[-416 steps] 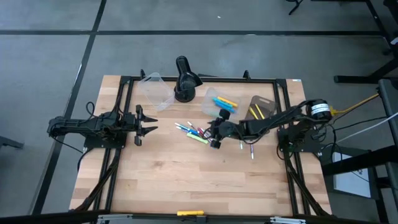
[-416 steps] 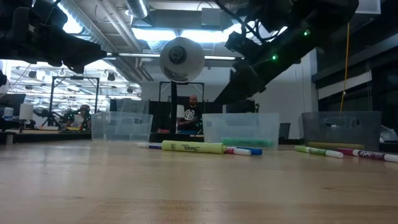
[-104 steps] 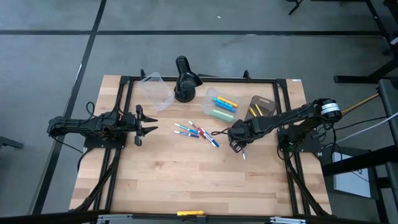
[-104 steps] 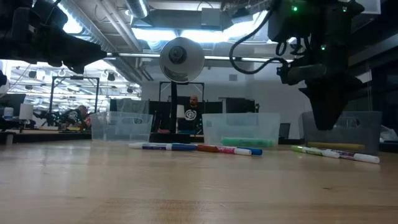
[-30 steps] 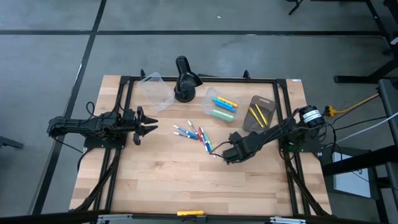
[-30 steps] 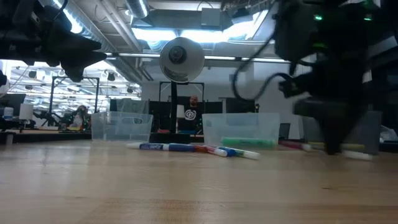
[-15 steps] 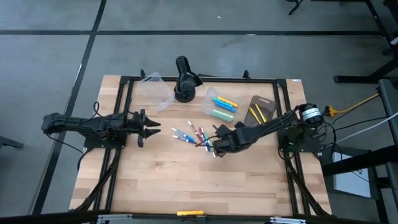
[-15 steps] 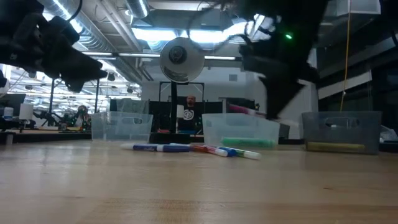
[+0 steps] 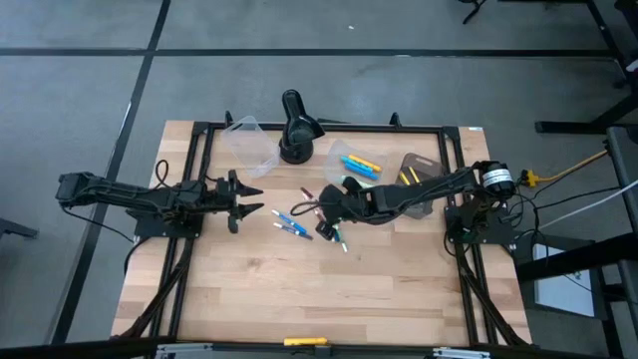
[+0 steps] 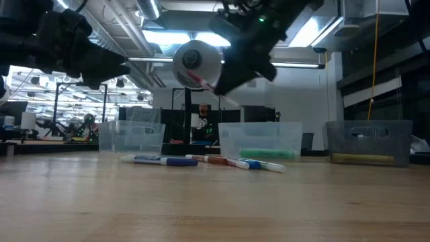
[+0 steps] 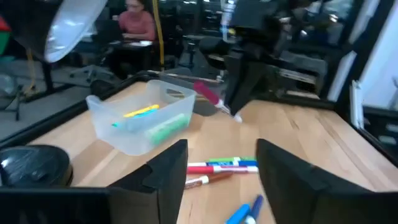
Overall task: Pick & Place Markers
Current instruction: Put the pink marker in the left transparent bin
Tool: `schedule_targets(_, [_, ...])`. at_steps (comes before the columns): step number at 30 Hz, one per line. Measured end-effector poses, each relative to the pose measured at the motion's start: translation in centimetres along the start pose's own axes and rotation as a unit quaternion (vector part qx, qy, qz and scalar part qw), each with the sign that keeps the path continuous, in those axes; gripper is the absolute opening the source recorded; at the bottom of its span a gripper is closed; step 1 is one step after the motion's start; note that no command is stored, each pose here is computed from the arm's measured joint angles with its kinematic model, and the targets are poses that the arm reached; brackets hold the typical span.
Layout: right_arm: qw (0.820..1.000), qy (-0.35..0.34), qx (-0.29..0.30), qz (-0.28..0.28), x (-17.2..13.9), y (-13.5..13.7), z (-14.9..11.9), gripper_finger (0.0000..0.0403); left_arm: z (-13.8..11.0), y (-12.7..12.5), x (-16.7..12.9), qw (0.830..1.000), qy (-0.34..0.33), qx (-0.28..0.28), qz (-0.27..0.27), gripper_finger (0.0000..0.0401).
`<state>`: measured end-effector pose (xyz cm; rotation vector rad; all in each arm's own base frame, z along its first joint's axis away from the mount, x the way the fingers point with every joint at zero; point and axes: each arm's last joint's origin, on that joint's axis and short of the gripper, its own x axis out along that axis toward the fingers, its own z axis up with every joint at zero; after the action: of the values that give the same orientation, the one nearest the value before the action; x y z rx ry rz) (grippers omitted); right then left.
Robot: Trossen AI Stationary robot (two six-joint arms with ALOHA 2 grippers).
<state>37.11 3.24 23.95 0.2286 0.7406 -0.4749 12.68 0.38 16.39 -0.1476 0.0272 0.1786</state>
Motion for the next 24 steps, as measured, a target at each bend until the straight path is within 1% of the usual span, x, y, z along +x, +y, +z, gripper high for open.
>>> schedule_targets(3, [0.999,-0.041,-0.016,0.016,0.1,0.0,1.0,0.0022,0.0,0.0,0.5,0.999,-0.009,-0.031,0.014,0.0209])
schedule_targets(6, [0.996,-0.077,-0.031,0.027,0.2,0.0,1.9,0.0023,0.4,-0.2,0.9,0.998,-0.036,-0.044,0.008,0.0221])
schedule_targets(9, [0.993,-0.104,-0.044,0.046,0.2,-0.1,2.7,0.0023,0.7,-0.3,1.4,0.997,-0.057,-0.055,0.0,0.0223])
schedule_targets(13, [0.988,-0.128,-0.056,0.069,0.2,-0.1,3.4,0.0023,0.5,-0.4,2.1,0.996,-0.058,-0.061,0.002,0.022])
schedule_targets(19, [0.982,-0.158,-0.071,0.078,0.1,0.0,4.0,0.0023,1.2,-0.9,4.0,0.995,-0.073,-0.064,-0.003,0.0217])
schedule_targets(21, [0.98,-0.163,-0.072,0.089,0.0,0.1,4.2,0.0024,1.5,-1.2,5.1,0.996,-0.065,-0.054,-0.004,0.0218])
schedule_targets(24, [0.978,-0.169,-0.078,0.09,0.0,0.1,4.3,0.0023,1.7,-1.6,6.7,0.998,-0.048,-0.033,-0.006,0.0219])
